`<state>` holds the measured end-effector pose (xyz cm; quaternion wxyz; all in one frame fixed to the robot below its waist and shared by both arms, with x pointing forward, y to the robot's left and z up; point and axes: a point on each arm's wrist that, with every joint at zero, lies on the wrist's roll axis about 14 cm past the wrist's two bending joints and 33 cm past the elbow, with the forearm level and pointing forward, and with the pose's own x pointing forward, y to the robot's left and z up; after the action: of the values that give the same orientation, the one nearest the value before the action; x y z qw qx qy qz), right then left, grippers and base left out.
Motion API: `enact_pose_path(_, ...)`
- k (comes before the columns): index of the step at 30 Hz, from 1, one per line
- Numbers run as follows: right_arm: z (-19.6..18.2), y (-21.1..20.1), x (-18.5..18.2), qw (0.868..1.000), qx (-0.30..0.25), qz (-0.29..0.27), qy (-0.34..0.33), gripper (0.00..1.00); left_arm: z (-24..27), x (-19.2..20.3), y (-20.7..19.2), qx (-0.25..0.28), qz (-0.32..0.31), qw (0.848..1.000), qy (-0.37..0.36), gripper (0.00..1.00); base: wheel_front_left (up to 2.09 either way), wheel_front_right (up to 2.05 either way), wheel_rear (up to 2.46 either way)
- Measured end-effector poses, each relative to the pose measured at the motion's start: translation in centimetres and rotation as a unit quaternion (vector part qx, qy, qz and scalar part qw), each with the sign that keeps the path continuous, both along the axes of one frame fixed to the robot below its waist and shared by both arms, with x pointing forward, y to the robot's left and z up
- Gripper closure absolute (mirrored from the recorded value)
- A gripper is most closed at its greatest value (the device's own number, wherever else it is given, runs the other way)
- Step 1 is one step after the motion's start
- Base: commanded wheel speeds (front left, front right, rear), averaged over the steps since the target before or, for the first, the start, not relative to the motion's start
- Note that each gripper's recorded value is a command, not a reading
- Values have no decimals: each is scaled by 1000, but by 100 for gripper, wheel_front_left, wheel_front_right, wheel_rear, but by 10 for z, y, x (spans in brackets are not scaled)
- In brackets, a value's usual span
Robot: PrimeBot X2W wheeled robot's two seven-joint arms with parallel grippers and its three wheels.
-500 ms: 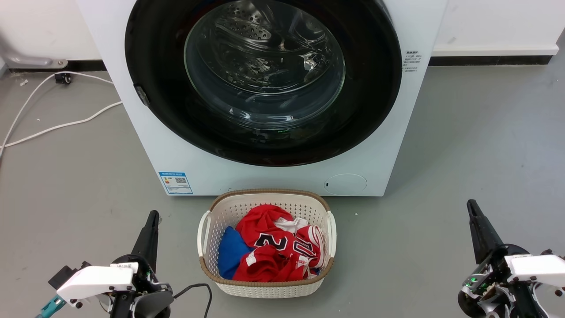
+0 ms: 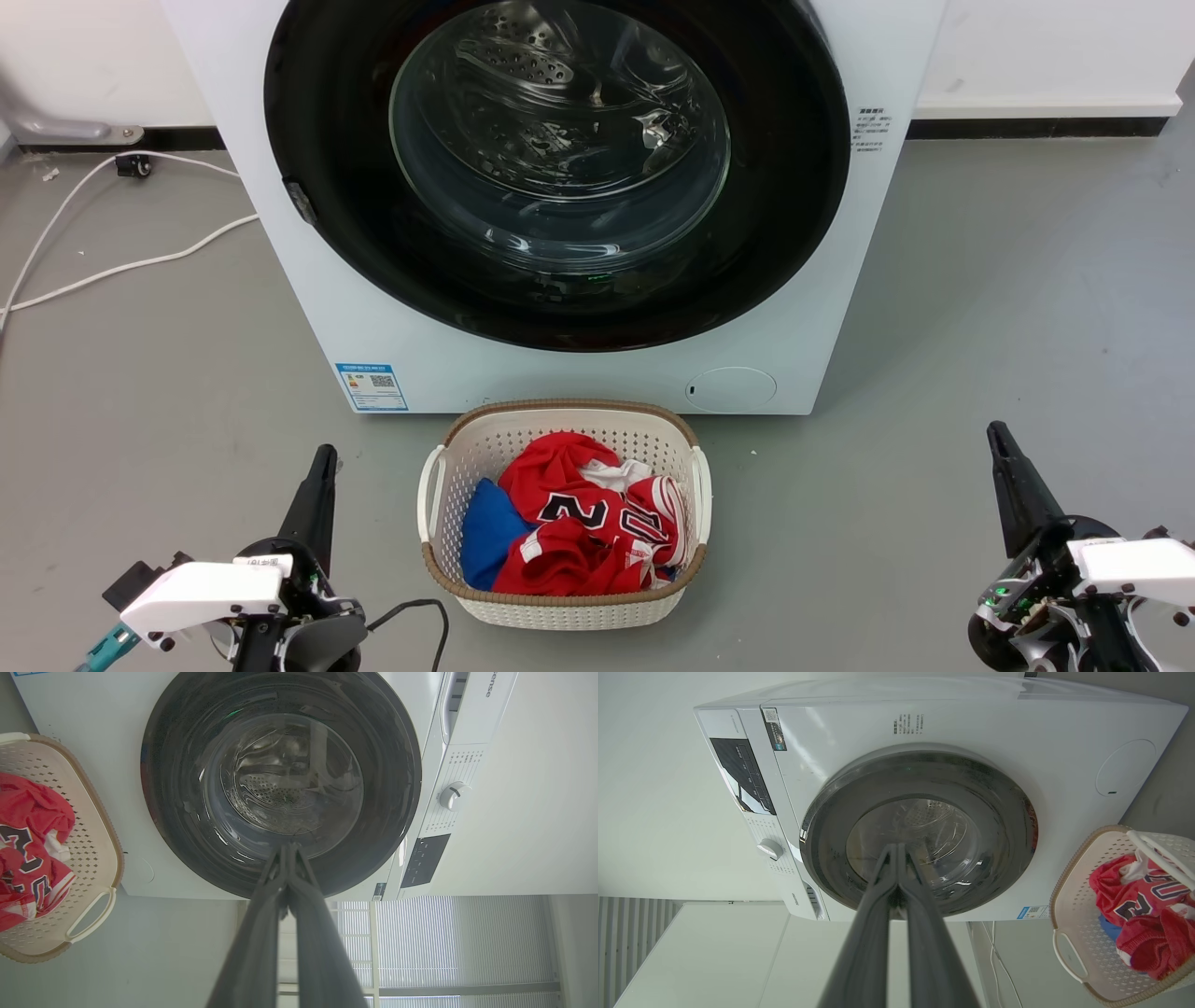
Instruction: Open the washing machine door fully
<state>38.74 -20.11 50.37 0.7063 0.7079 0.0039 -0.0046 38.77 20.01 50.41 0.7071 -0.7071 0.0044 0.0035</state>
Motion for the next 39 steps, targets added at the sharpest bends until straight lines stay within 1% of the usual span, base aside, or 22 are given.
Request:
enact_pose_path(16, 0, 0, 0, 1000, 0, 0, 0, 100, 0, 0, 0, 0, 0, 1000, 0, 100, 0, 0, 0)
enact_pose_path(17, -2, 0, -1, 1000, 1, -1, 3, 0, -2, -1, 0, -1, 0, 1000, 3, 0, 0, 0, 0)
enact_pose_path(21, -16, 0, -8, 1000, 2, -2, 23, 0, -16, -7, -3, -3, -1, 1000, 23, 0, 0, 0, 0)
enact_pose_path(28, -8, 6, -7, 1000, -19, -1, 11, 0, -6, -5, -15, 16, -9, 1000, 9, 0, 0, 0, 0)
enact_pose_path(33, -7, 10, -9, 999, -50, 1, 9, 0, 4, -3, -21, 63, -16, 998, -7, 0, 0, 0, 0)
enact_pose_path(34, -7, 10, -9, 999, -50, 1, 9, 0, 4, -3, -21, 63, -16, 998, -7, 0, 0, 0, 0)
enact_pose_path(39, -2, 11, -8, 993, -114, 5, 3, 0, 12, -1, -29, 130, -25, 991, -21, 0, 0, 0, 0)
